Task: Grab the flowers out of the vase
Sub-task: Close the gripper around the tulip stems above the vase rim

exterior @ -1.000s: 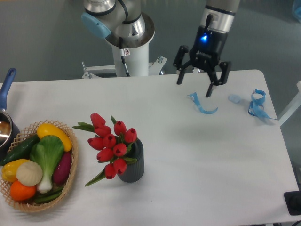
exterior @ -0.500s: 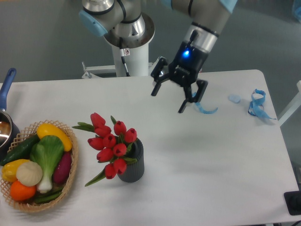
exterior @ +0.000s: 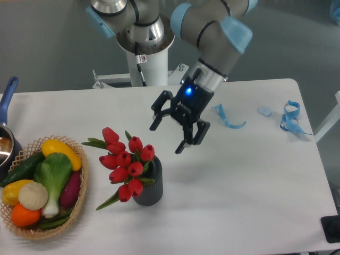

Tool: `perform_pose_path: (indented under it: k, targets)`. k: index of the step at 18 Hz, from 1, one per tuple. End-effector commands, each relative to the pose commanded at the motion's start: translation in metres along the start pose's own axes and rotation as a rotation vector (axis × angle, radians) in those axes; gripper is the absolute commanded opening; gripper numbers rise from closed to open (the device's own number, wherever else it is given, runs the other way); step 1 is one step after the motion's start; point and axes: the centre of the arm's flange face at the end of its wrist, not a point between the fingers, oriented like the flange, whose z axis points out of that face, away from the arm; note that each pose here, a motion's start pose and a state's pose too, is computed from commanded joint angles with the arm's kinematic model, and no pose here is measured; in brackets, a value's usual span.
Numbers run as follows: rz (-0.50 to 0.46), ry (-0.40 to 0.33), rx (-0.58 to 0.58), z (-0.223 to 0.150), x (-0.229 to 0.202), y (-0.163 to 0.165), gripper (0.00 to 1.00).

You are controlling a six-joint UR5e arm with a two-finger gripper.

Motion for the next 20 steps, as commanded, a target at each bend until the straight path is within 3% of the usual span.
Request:
perform_pose_path:
  k: [8,17,18,19,20]
  targets:
    - [0.026,0.037,0.003,0.035,0.001,-0.002,1.0]
    - [-0.017,0.069,0.005,0.055,0.004,-0.016,1.0]
    - [-0.015,0.069,0.007,0.056,0.005,-0.017,0.92]
    - [-0.015,0.07,0.01,0.056,0.005,-0.017,0.72]
    - [-0.016,0.072,0.02,0.056,0.005,-0.018,0.58]
